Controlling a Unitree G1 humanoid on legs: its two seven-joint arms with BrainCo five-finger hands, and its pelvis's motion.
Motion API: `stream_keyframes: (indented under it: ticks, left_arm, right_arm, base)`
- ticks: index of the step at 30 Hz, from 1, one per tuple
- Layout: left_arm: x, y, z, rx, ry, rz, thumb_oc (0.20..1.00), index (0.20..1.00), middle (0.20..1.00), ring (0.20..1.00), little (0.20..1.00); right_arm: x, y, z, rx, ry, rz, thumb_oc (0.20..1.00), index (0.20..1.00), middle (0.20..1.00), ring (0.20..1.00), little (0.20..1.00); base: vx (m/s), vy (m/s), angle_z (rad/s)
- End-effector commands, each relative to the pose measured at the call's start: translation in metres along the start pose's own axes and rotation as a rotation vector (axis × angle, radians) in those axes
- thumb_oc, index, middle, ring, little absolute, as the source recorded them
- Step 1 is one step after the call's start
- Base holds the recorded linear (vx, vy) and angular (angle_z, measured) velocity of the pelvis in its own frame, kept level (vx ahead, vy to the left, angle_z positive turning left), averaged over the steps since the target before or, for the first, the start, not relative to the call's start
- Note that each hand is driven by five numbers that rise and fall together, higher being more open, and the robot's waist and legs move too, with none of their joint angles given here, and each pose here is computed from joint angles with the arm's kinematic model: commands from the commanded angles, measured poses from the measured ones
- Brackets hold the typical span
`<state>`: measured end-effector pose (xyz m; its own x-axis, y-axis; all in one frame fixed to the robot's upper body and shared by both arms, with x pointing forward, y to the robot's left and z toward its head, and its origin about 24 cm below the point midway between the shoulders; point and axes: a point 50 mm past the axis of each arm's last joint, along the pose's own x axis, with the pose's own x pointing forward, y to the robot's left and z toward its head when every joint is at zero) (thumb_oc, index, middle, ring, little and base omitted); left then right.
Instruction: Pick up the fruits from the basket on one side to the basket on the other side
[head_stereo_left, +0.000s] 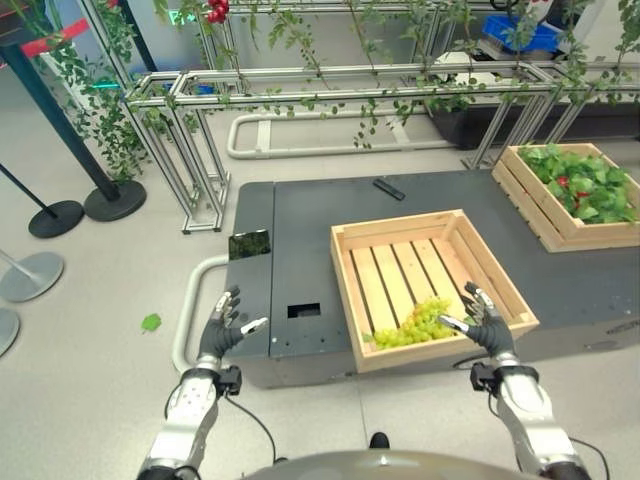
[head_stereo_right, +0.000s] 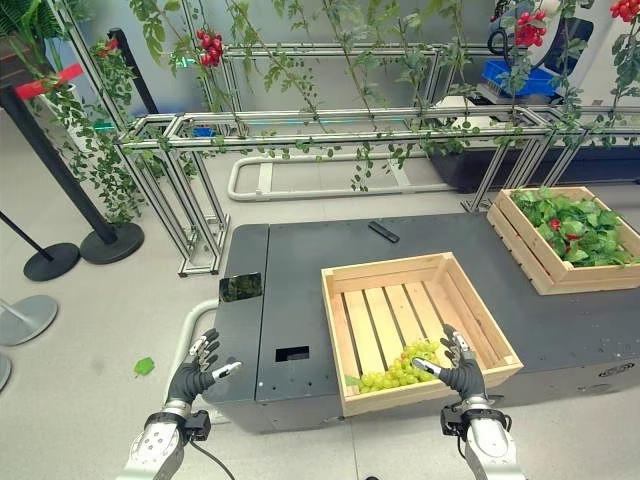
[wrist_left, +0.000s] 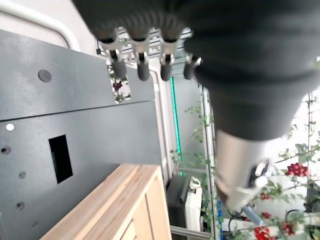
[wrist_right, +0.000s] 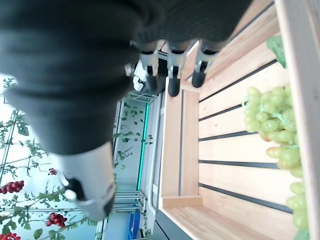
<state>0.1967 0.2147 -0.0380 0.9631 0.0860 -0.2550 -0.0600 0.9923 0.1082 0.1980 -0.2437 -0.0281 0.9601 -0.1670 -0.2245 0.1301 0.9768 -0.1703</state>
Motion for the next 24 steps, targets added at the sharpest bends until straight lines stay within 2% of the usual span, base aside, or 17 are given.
stream_keyframes:
  ticks: [1,24]
  left_arm:
    - [0.0102,0.0084,0.0222,0.049,-0.105,-0.007,1.000,1.000,1.000,1.000,1.000]
    - [0.0140,0.0059,0.0269,0.043,-0.123,-0.002,1.000,1.000,1.000,1.000,1.000]
  right_arm:
    - [0.0123,0.0025,0.0264,0.017,-0.133,-0.012,1.000,1.000,1.000,1.000,1.000]
    - [0.0107,0.0031,0.0208,0.023,-0.108,-0.020,1.000,1.000,1.000,1.000,1.000]
  base:
    - [0.00,0.003,0.06]
    - [0.02,0.004,0.04]
